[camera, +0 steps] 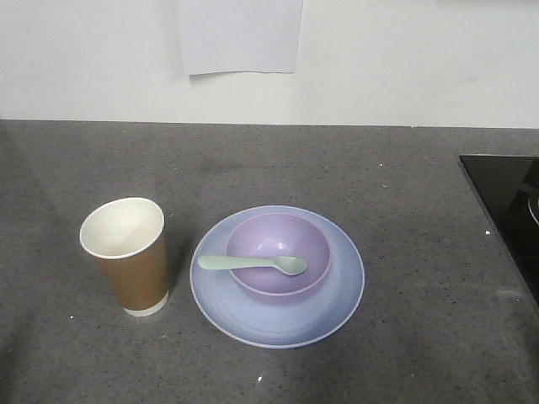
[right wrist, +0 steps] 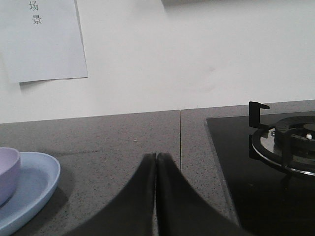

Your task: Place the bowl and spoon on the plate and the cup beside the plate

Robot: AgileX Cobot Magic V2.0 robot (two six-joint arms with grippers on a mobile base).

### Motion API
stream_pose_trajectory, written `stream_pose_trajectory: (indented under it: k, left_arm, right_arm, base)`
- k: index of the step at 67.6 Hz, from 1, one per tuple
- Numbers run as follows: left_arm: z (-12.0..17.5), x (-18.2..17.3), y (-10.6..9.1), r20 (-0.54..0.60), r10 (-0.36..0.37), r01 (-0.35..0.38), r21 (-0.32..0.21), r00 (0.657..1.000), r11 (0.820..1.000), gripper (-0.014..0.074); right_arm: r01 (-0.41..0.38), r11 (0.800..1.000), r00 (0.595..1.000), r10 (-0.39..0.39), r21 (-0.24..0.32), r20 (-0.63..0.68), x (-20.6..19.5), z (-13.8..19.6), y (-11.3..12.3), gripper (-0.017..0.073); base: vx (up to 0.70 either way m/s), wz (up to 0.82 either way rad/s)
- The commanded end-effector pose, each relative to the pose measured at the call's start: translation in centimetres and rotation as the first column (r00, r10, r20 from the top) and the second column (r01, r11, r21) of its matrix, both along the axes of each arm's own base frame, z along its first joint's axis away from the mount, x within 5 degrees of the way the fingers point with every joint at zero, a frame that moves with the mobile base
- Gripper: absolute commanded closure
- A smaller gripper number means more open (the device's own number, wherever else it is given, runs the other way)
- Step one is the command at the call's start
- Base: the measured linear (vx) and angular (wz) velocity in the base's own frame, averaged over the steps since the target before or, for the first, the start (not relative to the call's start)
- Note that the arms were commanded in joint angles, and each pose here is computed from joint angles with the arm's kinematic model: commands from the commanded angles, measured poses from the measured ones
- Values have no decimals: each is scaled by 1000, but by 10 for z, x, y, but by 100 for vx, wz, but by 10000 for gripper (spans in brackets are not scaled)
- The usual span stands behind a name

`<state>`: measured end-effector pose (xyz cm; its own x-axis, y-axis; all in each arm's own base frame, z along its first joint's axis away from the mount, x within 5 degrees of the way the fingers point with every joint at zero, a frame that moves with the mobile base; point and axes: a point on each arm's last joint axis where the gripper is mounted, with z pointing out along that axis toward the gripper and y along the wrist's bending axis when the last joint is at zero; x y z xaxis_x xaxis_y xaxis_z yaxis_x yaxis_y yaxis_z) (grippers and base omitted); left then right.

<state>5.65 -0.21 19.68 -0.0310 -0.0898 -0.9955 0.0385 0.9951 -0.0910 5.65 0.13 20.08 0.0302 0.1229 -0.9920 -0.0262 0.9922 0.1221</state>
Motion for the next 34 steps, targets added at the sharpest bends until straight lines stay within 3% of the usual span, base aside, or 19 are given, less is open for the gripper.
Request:
stream_pose_trajectory:
  k: [1,34]
  left_arm:
    - [14,-2,0,113,-5,7,-18,994,1000,600]
    - [14,-2,0,113,-5,7,-18,994,1000,600]
  right_arm:
    - [6,1000,998,-6,-8,65,0,4,0,570]
    - [6,1000,998,-6,-8,64,0,3,0,570]
  base:
    - [0,0]
    - [0,0]
